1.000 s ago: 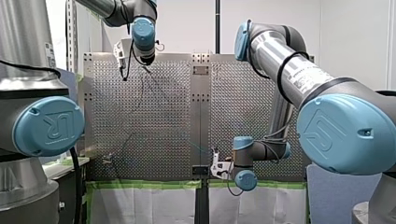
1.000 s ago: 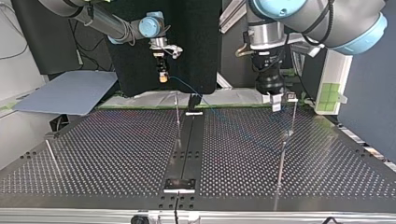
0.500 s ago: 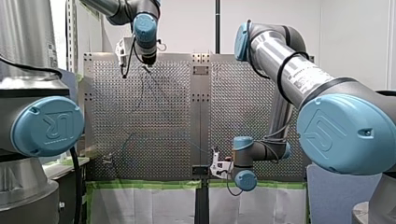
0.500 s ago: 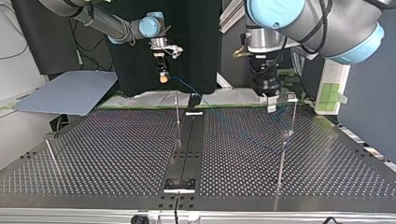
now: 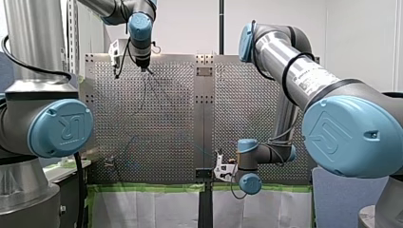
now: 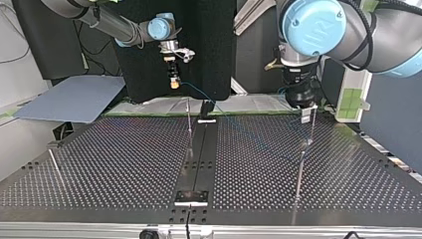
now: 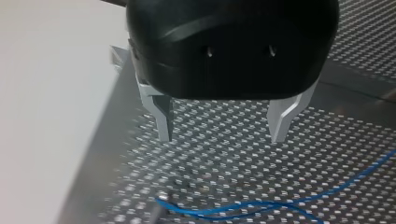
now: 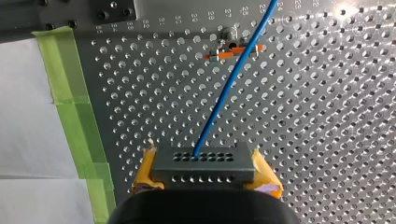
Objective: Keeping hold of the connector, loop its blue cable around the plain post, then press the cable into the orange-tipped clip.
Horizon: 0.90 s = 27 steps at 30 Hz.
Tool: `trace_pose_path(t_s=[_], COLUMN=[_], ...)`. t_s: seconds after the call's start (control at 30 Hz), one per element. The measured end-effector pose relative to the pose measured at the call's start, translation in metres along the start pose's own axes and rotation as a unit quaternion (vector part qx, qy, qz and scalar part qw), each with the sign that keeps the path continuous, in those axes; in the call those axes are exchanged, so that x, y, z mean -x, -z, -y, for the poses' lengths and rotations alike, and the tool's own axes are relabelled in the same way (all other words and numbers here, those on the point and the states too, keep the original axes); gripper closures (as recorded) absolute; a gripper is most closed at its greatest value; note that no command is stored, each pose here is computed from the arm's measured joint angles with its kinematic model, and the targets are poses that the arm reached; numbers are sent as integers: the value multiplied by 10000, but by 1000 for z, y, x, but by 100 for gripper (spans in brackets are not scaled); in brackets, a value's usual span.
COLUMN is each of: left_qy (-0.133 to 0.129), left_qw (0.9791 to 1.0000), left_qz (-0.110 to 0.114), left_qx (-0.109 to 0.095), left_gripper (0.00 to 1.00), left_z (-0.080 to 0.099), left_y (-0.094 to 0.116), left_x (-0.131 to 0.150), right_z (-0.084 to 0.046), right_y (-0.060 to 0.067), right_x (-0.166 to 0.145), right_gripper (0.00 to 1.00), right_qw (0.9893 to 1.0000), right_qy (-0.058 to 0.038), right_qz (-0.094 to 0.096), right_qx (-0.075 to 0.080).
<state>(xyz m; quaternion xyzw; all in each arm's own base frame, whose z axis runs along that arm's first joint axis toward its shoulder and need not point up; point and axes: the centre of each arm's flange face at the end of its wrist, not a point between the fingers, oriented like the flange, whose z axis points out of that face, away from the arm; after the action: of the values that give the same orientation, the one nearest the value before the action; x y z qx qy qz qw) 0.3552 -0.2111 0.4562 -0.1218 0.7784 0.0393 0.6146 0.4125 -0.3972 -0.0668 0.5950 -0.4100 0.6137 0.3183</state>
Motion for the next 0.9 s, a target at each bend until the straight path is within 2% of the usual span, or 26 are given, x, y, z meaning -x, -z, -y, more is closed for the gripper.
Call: trace_pose_path(t_s=[0.1, 0.23, 0.43, 0.67, 0.8, 0.9], left_qy=[-15, 137, 547, 968, 1143, 1172], left_qw=[9998, 9995, 9978, 9934, 9911, 9908], left_qz=[-180, -271, -181, -33, 10, -40], left_qx=[-32, -132, -337, -621, -684, -681], left_gripper=[0, 0, 0, 0, 0, 0], left_z=[-1, 0, 3, 7, 3, -4], left_y=[-6, -9, -14, -22, -31, -41], left_x=[-3, 5, 30, 54, 58, 58], right_z=[0, 0, -1, -4, -6, -6], right_y=[0, 0, 1, 3, 3, 3], right_x=[0, 0, 3, 14, 15, 15], right_gripper=[100, 100, 100, 100, 100, 100], right_qw=[10000, 10000, 10000, 10000, 10000, 10000], right_qy=[-3, -6, -3, -37, -38, -30], right_qz=[-7, -6, 5, 29, 24, 8], right_qx=[-13, -17, -14, 1, 15, 24])
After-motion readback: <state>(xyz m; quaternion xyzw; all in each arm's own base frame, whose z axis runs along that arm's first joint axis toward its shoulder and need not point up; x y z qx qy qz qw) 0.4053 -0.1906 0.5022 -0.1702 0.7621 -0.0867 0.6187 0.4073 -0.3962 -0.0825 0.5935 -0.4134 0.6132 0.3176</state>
